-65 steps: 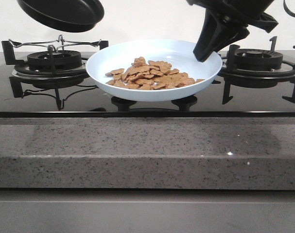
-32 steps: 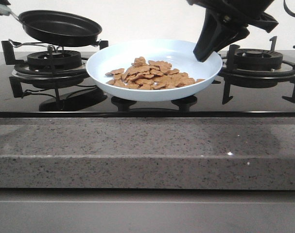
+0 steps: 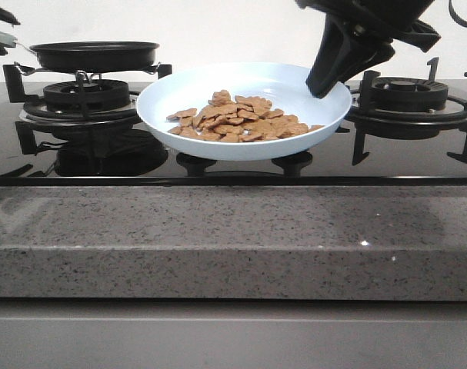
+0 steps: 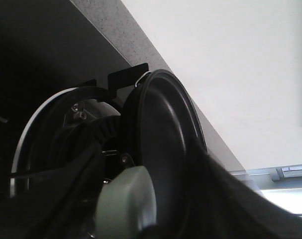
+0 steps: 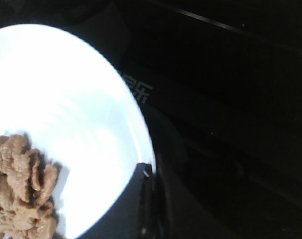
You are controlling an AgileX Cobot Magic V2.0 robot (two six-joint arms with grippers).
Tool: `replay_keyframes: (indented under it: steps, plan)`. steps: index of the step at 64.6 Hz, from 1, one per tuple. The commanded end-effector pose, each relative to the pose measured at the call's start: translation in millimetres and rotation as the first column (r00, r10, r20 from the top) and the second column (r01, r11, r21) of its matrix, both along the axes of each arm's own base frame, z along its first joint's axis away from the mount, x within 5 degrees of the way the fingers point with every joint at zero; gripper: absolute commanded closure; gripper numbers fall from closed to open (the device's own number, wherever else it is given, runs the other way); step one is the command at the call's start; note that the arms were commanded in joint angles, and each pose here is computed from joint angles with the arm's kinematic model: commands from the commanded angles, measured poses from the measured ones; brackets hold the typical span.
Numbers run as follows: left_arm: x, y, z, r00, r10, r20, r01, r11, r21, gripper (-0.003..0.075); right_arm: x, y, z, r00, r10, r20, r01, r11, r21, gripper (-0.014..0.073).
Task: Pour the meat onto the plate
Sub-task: 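Return the emptied pan onto its burner with the left gripper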
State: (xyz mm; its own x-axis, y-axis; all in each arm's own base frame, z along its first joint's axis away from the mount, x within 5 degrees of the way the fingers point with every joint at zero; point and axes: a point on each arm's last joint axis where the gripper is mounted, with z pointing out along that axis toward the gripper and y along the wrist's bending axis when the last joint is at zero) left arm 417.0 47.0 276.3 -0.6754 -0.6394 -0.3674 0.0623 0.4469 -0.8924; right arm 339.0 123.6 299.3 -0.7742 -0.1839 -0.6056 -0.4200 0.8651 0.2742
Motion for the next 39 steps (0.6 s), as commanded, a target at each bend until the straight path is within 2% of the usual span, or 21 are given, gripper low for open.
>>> replay_keyframes:
  steps: [1,9,28,39]
  plan:
    - [-6.8,-1.8,35.6,0.995,-0.010,0.096,0.014,0.999,-0.042,0.0227,-3.2,-0.1,25.0,0.996,-0.017,0.092,0.013,0.999,0.046,0.0701]
    - [-9.7,3.5,38.2,0.995,-0.016,0.103,0.020,0.999,-0.044,0.0179,-3.2,-0.1,25.0,0.996,-0.017,0.092,0.013,0.999,0.046,0.0701]
    - [-29.0,18.0,56.5,0.986,-0.110,0.129,0.113,0.993,-0.018,0.0181,-3.2,-0.1,25.0,0.996,-0.017,0.092,0.013,0.999,0.046,0.0701]
    - [-47.2,24.1,69.6,0.993,-0.095,0.076,0.083,0.987,0.140,0.0184,-3.2,-0.1,25.0,0.996,-0.017,0.092,0.013,0.999,0.046,0.0701]
